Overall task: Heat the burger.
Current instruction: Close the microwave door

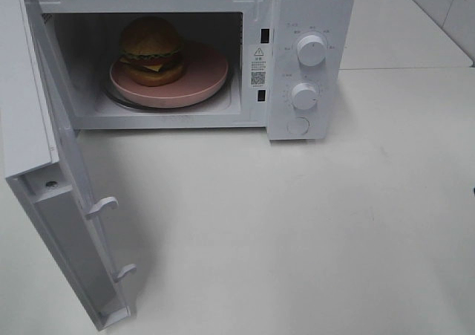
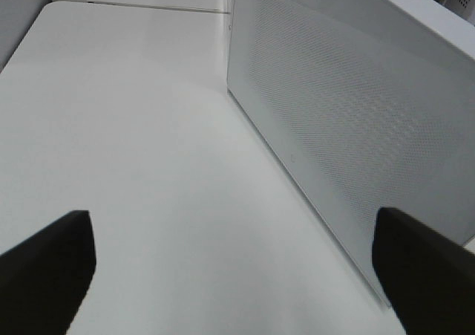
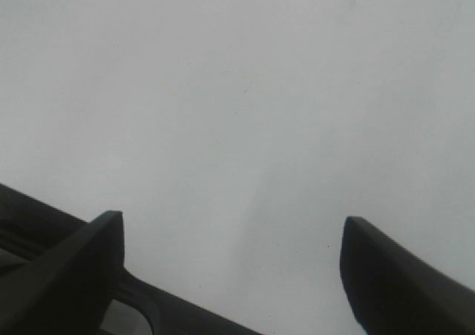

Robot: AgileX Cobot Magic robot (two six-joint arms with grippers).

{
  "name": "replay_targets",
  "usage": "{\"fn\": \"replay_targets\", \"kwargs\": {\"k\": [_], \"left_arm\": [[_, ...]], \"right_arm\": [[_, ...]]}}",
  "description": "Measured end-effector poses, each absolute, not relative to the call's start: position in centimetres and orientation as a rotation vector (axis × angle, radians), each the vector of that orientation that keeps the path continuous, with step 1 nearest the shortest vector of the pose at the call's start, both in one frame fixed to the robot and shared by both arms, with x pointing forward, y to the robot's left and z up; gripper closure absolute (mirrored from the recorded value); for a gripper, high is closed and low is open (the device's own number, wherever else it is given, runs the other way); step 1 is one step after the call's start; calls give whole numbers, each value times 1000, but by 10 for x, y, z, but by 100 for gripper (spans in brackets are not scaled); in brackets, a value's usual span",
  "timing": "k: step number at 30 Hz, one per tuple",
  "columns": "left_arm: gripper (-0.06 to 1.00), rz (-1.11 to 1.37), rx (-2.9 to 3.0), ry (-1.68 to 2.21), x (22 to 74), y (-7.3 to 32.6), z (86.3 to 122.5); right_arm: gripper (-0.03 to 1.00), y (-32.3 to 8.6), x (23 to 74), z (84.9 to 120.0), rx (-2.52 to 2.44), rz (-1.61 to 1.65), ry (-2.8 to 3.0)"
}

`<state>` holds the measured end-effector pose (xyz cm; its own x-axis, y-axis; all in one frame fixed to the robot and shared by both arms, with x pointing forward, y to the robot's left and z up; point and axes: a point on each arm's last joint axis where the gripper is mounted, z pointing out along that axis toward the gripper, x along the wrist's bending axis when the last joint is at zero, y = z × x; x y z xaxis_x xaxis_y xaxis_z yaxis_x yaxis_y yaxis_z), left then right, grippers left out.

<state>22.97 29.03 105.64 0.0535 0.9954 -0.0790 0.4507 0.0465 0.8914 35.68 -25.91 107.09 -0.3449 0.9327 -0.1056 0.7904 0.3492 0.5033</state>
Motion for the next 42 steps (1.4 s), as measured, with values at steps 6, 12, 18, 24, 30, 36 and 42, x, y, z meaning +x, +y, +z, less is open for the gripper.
{"fn": "replay_targets", "kwargs": {"k": [6,12,18,24,30,36,42], "left_arm": [[2,850,1522,1514,230,290,1056],[2,850,1522,1514,230,290,1056],[2,850,1522,1514,230,290,1056],[2,850,1522,1514,230,290,1056],[2,850,1522,1514,230,290,1056],[2,850,1522,1514,230,290,1056],[2,850,1522,1514,230,290,1056]], "right_arm": [[21,-280,331,1067,1605,588,2084],[21,-295,305,1060,1654,651,1925],[21,-303,282,1053,1696,726,1770],[21,-307,258,1051,1660,828,1643],[21,-309,237,1052,1614,905,1499],[21,-310,233,1052,1602,920,1474],[21,-310,233,1052,1602,920,1474]]}}
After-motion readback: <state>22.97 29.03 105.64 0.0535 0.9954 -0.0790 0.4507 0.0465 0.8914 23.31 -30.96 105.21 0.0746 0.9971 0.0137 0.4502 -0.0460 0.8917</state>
